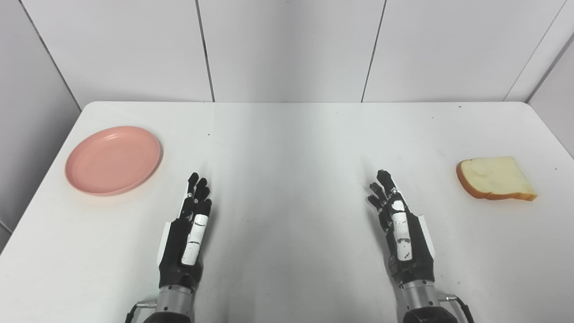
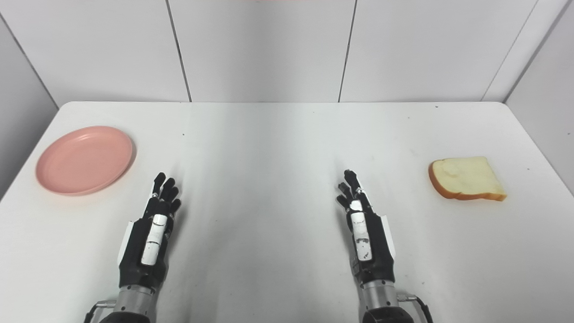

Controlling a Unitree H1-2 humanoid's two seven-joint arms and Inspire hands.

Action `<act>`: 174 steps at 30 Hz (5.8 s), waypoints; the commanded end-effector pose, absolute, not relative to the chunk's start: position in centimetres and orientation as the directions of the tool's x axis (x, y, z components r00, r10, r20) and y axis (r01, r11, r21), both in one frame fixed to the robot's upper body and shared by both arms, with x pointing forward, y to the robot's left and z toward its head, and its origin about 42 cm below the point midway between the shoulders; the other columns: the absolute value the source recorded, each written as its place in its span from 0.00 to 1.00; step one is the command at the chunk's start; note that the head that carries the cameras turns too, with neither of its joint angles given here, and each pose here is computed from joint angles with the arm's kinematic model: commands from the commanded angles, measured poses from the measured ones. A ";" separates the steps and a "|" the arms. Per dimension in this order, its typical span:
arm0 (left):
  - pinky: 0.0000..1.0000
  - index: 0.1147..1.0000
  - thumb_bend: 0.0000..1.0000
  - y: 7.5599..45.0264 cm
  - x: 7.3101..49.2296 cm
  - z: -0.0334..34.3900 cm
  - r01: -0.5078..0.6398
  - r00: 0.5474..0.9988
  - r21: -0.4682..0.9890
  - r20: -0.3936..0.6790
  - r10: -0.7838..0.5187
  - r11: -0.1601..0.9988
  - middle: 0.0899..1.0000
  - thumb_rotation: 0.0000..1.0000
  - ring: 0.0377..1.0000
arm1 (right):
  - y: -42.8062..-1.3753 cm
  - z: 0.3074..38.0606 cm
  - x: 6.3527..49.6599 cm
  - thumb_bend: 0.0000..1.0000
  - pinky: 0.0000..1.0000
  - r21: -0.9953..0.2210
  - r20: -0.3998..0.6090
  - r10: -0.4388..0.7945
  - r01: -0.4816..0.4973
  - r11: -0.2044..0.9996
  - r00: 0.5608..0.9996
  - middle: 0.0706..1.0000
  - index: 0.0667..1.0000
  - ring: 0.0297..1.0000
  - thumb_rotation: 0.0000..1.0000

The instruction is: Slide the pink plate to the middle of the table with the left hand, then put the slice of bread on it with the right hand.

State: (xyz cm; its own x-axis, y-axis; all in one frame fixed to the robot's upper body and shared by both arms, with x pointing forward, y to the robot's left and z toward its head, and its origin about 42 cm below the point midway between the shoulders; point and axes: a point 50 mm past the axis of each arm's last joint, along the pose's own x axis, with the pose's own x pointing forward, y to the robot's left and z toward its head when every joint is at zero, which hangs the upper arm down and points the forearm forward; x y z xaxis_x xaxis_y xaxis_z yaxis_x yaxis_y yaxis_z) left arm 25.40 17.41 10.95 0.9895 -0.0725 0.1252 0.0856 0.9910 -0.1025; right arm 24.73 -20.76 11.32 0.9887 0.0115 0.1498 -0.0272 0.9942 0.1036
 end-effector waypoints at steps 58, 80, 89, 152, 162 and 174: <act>1.00 1.00 0.69 13.8 27.0 10.8 0.072 0.980 -0.098 0.193 -0.052 0.993 1.00 0.84 1.00 | -25.3 7.6 24.3 0.76 0.98 0.132 0.057 0.021 -0.028 0.991 0.998 0.97 0.94 0.94 1.00; 0.99 1.00 0.80 15.9 28.6 15.2 0.036 0.972 -0.219 0.235 0.017 0.975 0.99 0.79 0.98 | -25.4 7.1 24.4 0.78 0.93 0.134 0.047 0.015 -0.021 0.991 0.999 0.93 0.90 0.90 0.98; 0.87 0.86 0.93 19.7 32.3 19.9 -0.017 0.927 -0.218 0.363 0.097 0.976 0.86 0.79 0.87 | -25.5 6.3 24.4 0.78 0.92 0.144 0.038 0.008 -0.014 0.990 0.999 0.92 0.89 0.89 0.97; 0.80 0.90 0.88 46.1 45.5 21.4 -0.389 0.893 0.014 0.250 0.374 0.921 0.91 0.77 0.90 | -26.0 6.1 23.8 0.78 0.89 0.140 0.022 -0.003 -0.001 0.990 1.000 0.83 0.86 0.84 1.00; 0.78 0.89 0.83 46.3 45.1 19.4 -0.406 0.897 0.036 0.203 0.392 0.913 0.91 0.79 0.90 | -26.0 6.1 23.7 0.77 0.88 0.143 0.021 -0.003 0.000 0.990 1.000 0.82 0.86 0.83 1.00; 0.78 0.90 0.88 45.2 44.7 17.4 -0.363 0.925 0.075 0.149 0.350 0.929 0.89 0.78 0.89 | -26.0 6.1 23.6 0.78 0.87 0.138 0.022 -0.005 0.002 0.990 1.000 0.81 0.85 0.83 1.00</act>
State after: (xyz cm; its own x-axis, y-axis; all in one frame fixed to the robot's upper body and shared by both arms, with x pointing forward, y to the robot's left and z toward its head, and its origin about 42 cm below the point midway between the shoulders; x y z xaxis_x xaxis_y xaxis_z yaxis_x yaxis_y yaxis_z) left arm 43.85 44.79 14.94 0.9285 0.3649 0.0686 -0.3691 0.9270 0.0662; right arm 27.41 -24.94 11.57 0.9778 0.0375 0.2063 -0.0644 0.9900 0.1253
